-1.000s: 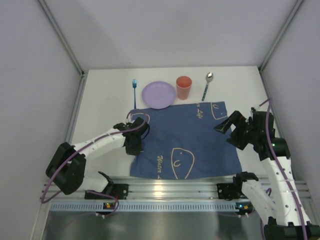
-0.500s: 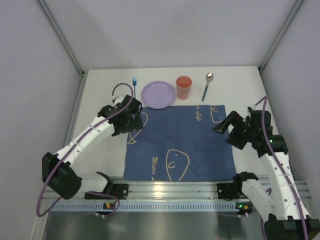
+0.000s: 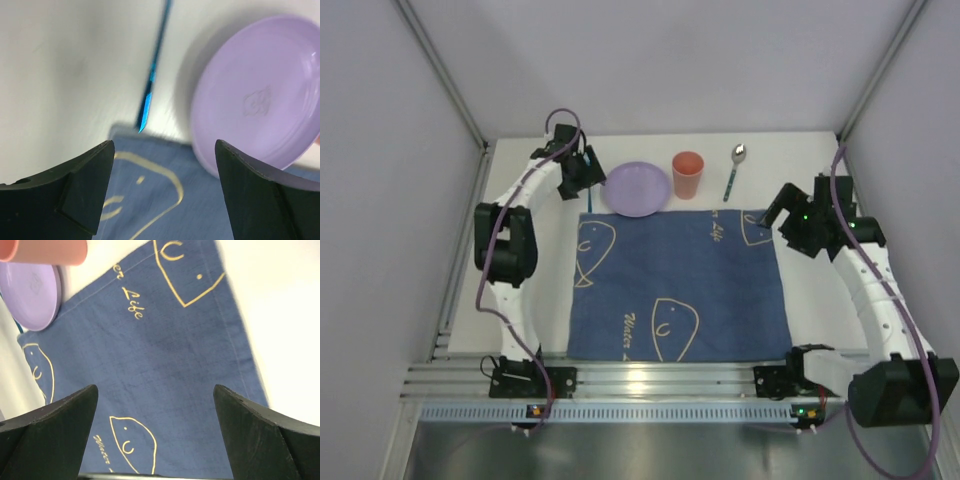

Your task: Set the dinner table for one person

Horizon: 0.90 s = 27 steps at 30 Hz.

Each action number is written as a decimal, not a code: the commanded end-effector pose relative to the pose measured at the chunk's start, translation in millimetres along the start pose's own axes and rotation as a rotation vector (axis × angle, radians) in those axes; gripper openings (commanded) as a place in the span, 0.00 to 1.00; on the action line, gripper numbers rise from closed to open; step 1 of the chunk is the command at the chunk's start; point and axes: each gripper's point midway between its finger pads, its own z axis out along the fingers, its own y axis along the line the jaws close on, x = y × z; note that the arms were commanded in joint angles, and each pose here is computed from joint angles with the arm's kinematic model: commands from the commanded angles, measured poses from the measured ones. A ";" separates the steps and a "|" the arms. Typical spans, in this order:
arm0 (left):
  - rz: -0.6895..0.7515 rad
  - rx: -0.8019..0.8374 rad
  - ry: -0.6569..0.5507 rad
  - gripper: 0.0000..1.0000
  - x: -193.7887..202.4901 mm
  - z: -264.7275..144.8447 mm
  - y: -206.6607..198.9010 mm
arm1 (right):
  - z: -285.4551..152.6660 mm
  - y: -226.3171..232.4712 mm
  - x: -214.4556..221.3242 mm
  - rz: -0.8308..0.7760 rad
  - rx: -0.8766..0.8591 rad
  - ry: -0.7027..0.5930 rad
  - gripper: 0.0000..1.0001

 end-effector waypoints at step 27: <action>0.121 0.423 0.011 0.00 -28.9 -7.4 -108.1 | 208.5 159.0 -122.0 -0.102 -0.185 0.101 1.00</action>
